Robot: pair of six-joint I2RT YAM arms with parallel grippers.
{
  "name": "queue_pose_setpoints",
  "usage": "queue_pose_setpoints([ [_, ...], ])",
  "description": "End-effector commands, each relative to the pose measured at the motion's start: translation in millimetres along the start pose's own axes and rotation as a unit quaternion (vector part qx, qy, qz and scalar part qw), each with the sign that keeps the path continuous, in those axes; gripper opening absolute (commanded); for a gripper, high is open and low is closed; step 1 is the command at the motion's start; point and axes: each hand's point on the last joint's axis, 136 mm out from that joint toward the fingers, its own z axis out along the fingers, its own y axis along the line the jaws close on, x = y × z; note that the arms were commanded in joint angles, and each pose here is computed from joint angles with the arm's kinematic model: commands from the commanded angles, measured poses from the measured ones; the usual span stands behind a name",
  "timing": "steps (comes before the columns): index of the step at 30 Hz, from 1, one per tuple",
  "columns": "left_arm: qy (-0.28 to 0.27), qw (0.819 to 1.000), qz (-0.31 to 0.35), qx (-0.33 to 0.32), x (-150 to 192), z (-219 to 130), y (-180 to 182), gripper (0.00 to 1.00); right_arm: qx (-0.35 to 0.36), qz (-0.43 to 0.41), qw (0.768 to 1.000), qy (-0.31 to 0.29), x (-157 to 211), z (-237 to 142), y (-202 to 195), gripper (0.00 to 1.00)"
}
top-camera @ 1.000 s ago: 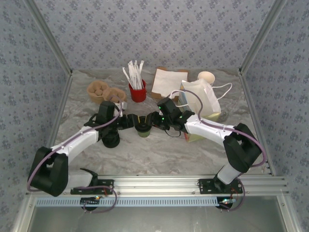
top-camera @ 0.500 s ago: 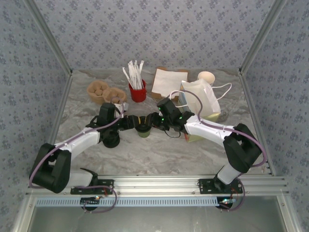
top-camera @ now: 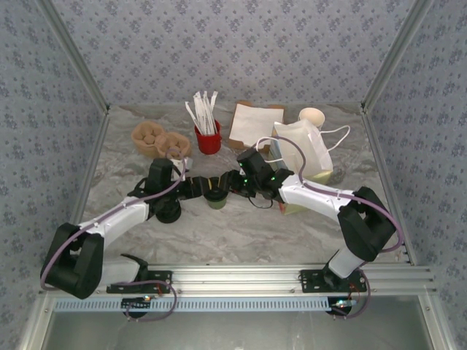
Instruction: Pack the takeout coffee
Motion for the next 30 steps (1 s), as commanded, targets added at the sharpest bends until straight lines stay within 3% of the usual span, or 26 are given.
queue_pose_setpoints([
  [1, 0.002, 1.000, 0.013, -0.011, -5, -10, -9, 0.55, 0.044, -0.011, 0.999, 0.018, 8, -8, -13, 0.49],
  [15, -0.018, 0.999, 0.033, -0.007, -24, -28, -33, 0.61, 0.037, -0.027, 0.999, 0.008, -4, -27, 7, 0.56],
  [30, -0.090, 0.991, 0.062, -0.073, -77, -76, -41, 0.61, -0.004, -0.072, 0.997, -0.039, -26, -82, 53, 0.57],
])
